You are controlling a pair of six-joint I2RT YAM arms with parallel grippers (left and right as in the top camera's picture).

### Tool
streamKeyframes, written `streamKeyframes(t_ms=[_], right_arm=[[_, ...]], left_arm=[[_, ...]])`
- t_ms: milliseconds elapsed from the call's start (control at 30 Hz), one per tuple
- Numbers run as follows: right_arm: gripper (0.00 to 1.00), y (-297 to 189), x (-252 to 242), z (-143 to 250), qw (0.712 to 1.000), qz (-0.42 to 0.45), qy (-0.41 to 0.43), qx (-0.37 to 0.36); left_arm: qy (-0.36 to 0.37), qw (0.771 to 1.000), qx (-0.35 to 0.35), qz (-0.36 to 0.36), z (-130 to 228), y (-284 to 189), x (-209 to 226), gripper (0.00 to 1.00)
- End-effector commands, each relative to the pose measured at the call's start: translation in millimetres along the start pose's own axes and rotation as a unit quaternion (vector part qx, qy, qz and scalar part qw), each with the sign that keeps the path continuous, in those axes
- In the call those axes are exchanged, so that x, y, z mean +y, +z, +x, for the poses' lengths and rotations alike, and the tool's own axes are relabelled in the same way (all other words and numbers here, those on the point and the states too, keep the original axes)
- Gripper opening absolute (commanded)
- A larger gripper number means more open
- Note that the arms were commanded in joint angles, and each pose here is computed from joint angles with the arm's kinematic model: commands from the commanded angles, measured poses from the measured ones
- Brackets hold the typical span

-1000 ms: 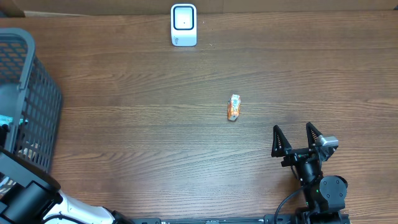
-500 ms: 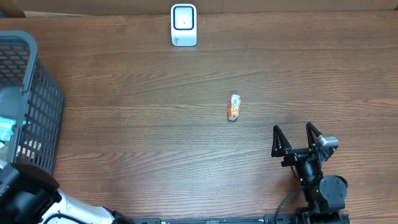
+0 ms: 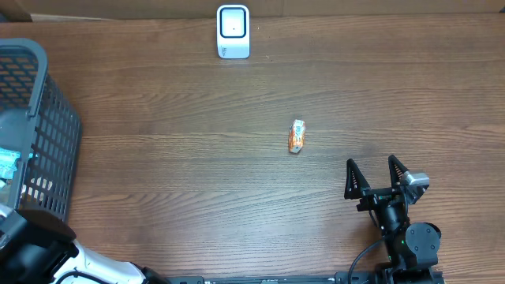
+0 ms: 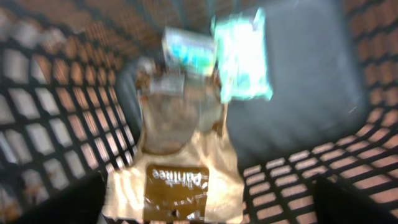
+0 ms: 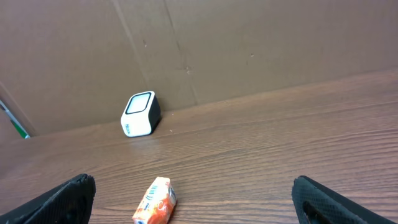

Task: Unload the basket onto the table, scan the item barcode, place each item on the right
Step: 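Grasp the clear bag of dried mushrooms in the basket with the left gripper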

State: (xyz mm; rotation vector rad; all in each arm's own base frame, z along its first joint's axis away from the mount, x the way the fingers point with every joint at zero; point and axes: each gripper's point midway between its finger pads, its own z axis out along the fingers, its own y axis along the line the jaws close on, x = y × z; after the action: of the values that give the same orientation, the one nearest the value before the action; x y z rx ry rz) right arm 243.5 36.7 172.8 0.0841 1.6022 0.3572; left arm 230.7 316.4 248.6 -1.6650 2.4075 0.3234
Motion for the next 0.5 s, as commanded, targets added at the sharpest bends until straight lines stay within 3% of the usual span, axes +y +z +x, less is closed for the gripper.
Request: streamKeyframes(t_ms=[0,233,467], right_arm=[[1.00,0,0,2,1.000,-0.001,0.003,-0.002],[1.00,0,0,2,1.000,-0.001,0.003,-0.002],[1.00,0,0,2,1.000,-0.001,0.003,-0.002]], left_arm=[[0.002,0.999,0.052,-0.013,20,29,4,1.00],[-0.009,0.994,0.107,-0.035,44,80,19,1.00],[-0.016,0.995,0.098,-0.031,34,92,39,1.00]])
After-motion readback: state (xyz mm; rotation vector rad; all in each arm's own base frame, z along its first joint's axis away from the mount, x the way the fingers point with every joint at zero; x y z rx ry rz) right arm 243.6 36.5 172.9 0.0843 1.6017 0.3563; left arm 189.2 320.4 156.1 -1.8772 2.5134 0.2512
